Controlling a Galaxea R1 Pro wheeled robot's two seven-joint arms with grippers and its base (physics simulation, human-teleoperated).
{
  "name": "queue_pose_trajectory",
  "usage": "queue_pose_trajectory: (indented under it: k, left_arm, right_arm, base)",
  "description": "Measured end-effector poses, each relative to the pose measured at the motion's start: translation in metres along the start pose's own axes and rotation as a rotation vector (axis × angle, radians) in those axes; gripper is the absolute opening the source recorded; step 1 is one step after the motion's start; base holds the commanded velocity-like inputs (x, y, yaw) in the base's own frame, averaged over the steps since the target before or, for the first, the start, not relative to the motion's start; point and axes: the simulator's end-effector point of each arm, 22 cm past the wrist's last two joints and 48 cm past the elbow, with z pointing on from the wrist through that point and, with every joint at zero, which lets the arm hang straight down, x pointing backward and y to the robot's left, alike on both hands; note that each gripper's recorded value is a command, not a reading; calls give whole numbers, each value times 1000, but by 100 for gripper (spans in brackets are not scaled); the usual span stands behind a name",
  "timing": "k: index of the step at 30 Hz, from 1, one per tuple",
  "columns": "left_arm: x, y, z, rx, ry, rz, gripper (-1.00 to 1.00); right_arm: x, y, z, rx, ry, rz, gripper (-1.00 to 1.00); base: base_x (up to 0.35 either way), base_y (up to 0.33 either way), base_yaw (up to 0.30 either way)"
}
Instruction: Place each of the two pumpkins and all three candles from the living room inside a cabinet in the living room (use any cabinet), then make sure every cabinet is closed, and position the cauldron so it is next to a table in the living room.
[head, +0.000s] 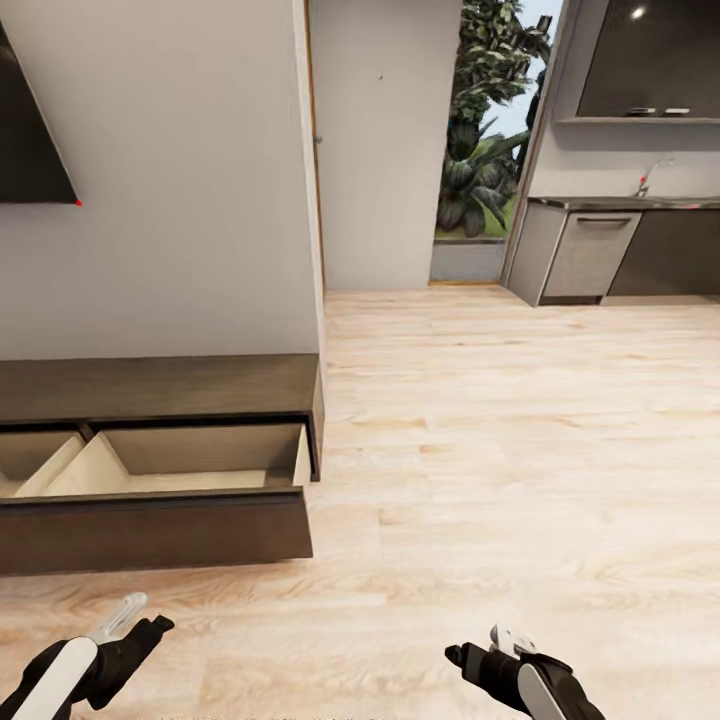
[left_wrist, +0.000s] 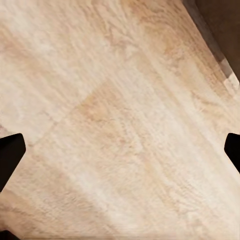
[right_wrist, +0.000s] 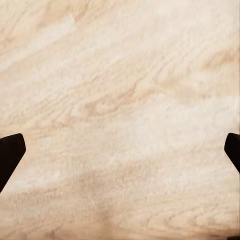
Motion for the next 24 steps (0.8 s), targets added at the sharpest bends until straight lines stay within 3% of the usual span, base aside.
queue_pose_trajectory:
  k: [24]
  left_arm:
    - [4, 5, 4, -13, 11, -1, 100]
  right_arm:
    - [3, -4, 3, 10, 9, -7, 100]
  base:
    - [-27, -63, 29]
